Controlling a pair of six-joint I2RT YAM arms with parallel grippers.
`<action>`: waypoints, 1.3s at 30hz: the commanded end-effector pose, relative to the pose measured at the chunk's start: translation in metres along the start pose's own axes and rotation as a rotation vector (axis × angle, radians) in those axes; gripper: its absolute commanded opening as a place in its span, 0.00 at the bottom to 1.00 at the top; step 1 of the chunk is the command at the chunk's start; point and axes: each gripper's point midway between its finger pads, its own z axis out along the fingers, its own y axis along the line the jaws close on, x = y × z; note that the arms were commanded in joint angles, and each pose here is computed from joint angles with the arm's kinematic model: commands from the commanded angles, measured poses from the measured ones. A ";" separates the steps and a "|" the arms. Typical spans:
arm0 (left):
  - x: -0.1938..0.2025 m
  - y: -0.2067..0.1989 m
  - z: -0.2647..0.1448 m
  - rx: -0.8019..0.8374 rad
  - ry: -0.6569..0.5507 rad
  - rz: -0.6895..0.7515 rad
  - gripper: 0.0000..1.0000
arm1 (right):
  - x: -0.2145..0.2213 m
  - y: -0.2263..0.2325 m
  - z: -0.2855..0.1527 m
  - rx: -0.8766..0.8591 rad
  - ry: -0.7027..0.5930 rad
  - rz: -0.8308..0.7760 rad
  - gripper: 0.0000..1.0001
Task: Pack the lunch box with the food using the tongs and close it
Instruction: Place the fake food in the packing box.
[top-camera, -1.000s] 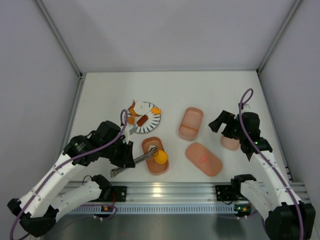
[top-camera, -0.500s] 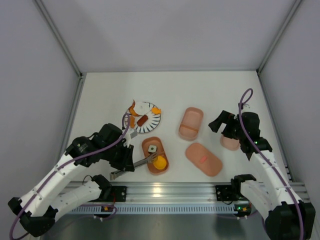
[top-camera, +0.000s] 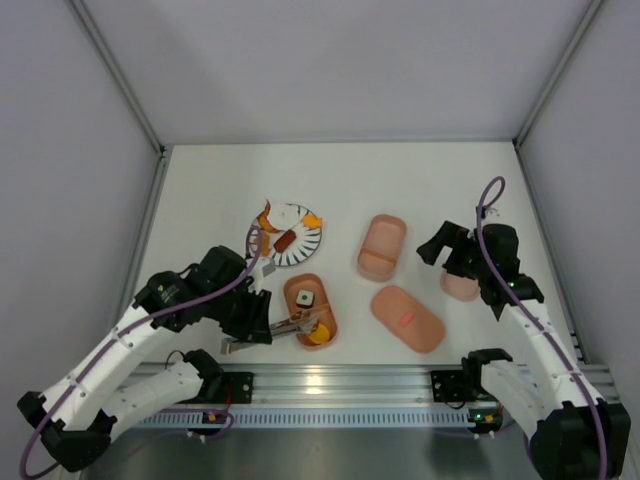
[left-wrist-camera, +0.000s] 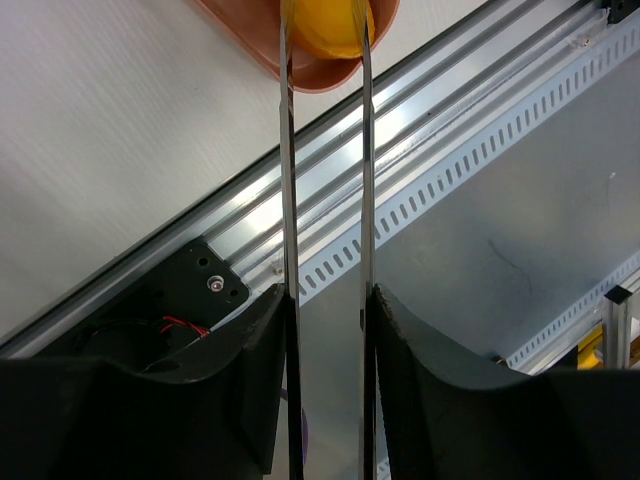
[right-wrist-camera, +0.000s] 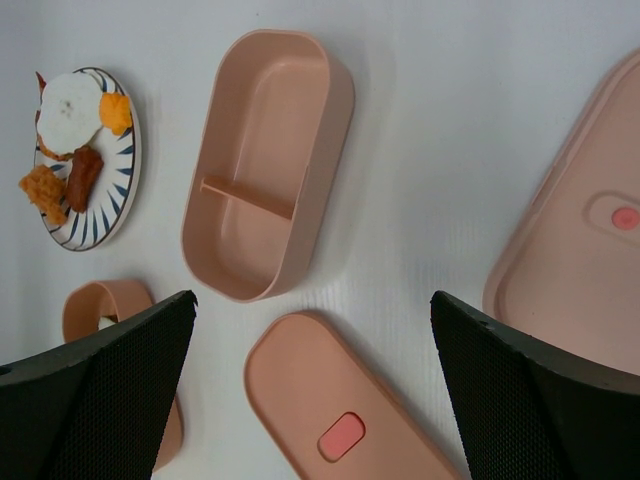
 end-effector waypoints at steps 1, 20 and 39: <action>-0.004 -0.004 -0.005 0.008 -0.009 0.010 0.43 | -0.023 0.006 0.001 -0.027 -0.079 -0.013 0.99; -0.092 -0.003 -0.049 -0.172 -0.327 -0.029 0.47 | -0.029 0.011 0.003 -0.039 -0.087 -0.029 1.00; -0.194 0.037 -0.021 -0.425 -0.514 -0.099 0.49 | -0.031 0.018 0.005 -0.082 -0.087 -0.028 0.99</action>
